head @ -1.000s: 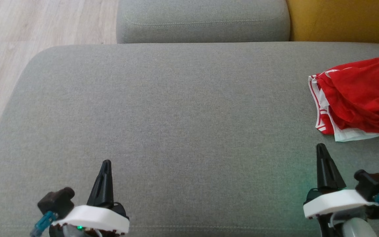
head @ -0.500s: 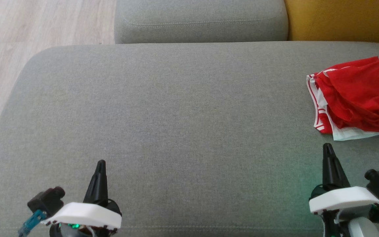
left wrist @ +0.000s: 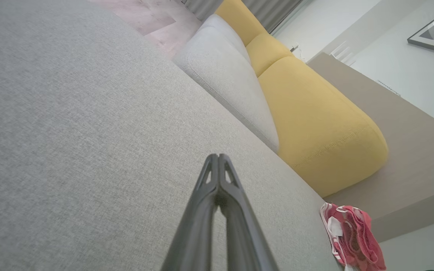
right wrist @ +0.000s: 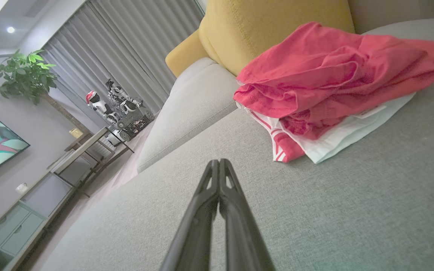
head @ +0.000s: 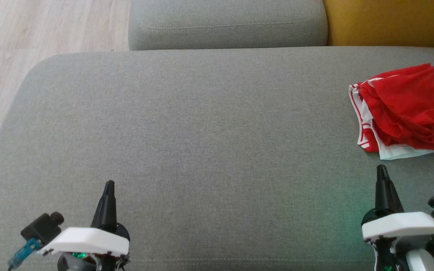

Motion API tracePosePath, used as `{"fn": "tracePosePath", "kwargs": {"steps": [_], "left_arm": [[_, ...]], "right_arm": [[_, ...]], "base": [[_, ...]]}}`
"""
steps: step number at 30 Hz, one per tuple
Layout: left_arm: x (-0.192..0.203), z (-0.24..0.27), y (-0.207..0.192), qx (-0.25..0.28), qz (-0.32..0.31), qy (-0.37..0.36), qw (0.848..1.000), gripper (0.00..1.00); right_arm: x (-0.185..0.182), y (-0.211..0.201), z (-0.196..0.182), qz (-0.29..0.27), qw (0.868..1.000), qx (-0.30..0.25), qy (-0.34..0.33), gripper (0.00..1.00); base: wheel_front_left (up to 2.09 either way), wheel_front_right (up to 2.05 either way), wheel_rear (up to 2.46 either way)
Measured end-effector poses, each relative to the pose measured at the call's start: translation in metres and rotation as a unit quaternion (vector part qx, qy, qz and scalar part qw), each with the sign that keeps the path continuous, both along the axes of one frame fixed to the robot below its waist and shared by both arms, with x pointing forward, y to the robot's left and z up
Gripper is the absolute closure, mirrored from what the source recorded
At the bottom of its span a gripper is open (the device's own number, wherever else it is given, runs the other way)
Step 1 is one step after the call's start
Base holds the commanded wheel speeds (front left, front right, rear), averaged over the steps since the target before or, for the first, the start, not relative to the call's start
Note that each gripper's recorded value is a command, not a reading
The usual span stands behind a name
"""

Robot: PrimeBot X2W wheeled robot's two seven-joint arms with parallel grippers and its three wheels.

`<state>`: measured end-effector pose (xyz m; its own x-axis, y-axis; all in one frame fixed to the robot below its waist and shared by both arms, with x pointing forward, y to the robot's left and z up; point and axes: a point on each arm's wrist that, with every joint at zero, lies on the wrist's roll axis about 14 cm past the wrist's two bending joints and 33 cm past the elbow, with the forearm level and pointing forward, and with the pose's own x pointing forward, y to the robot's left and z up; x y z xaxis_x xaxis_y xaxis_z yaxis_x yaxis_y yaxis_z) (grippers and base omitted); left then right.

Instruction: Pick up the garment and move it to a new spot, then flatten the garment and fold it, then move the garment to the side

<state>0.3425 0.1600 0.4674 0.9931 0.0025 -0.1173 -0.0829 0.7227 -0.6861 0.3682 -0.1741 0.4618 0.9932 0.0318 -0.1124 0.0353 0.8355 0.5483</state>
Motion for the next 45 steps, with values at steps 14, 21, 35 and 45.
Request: {"fn": "tracePosePath", "kwargs": {"steps": [14, 21, 35, 45], "left_arm": [[0.005, -0.002, 0.004, -0.068, 0.006, 0.01, 0.998, 1.0], [0.006, -0.005, 0.005, -0.102, 0.008, 0.017, 0.995, 1.0], [0.012, -0.004, 0.01, -0.165, 0.015, 0.02, 0.986, 1.0], [0.015, -0.004, 0.014, -0.214, 0.022, 0.021, 0.976, 1.0]], "right_arm": [[-0.001, -0.007, -0.003, -0.022, 0.996, 0.082, 0.013, 1.0], [-0.001, -0.011, -0.003, -0.032, 0.992, 0.122, 0.017, 1.0], [0.002, -0.016, 0.002, -0.047, 0.979, 0.198, 0.014, 1.0], [0.001, -0.02, 0.001, -0.057, 0.965, 0.256, 0.017, 1.0]], "base": [[0.0, 0.0, 0.0], [0.0, 0.0, 0.0], [0.0, 0.0, 0.0], [0.0, 0.0, 0.0]]}}
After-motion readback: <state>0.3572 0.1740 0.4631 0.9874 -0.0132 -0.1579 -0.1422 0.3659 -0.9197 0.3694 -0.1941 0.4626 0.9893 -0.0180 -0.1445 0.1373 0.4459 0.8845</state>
